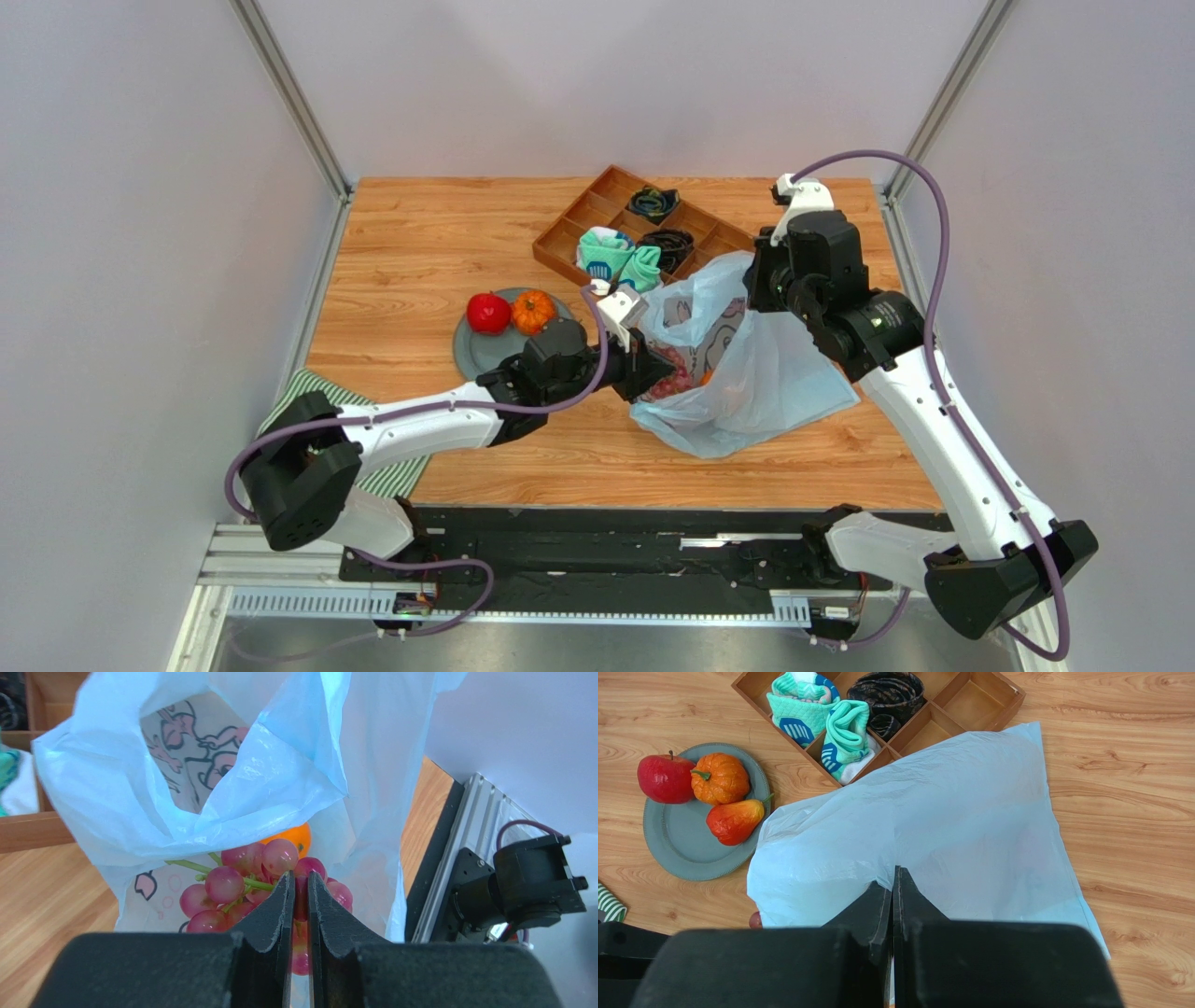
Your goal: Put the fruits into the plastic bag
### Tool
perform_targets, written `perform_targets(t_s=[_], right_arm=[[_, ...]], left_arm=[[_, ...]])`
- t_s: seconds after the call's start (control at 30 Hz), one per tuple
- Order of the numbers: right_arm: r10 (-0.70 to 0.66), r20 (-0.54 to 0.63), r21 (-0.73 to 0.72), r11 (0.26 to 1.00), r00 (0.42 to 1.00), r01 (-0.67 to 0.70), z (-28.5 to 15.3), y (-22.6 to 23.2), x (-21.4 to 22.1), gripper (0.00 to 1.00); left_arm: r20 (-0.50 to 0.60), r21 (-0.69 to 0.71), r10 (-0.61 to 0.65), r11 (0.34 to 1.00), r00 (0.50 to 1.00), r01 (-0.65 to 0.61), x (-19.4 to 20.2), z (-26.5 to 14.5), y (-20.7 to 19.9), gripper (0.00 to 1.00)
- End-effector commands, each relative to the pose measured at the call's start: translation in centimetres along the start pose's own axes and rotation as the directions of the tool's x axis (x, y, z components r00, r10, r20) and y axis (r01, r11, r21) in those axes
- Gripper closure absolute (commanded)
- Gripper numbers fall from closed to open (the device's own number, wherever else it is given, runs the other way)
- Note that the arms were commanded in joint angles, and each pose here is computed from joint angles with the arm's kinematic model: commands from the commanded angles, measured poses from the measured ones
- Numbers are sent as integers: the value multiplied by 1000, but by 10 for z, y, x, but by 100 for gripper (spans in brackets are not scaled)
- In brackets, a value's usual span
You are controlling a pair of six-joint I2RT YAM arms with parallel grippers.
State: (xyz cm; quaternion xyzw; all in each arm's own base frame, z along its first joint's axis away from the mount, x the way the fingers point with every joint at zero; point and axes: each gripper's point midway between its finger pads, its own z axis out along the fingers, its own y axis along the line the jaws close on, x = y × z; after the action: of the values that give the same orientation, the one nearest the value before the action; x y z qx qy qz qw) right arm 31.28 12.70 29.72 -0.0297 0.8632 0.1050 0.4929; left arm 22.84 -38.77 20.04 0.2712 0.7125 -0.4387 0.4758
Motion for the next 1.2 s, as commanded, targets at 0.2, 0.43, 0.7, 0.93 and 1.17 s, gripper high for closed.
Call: perform_targets(t_s=[0.2,0.43,0.7,0.93,1.17], right_arm=[[14,36,-18,1000,999,-14,0,5,-12,100],[20,32,-24,1000,999,-19,0,6,-12,100],[19,31,-22,1000,999,-18,-1,5,-10,100],[15,30,-22,1000,999,-14,0,5,-9,100],[11,25,-11,1000,1000,-10,1,2,-6,100]], left_arm=[[29,186,2,982,1000,-7,-19,23,-41,100],[33,207,34,978,999,-40,-27,43,-44,100],[61,128,90,987,994,-97,-55,80,-33,100],[31,-19,143,990,989,-143,-42,105,4,100],[-10,-34,121,992,993,-122,-26,111,12,93]])
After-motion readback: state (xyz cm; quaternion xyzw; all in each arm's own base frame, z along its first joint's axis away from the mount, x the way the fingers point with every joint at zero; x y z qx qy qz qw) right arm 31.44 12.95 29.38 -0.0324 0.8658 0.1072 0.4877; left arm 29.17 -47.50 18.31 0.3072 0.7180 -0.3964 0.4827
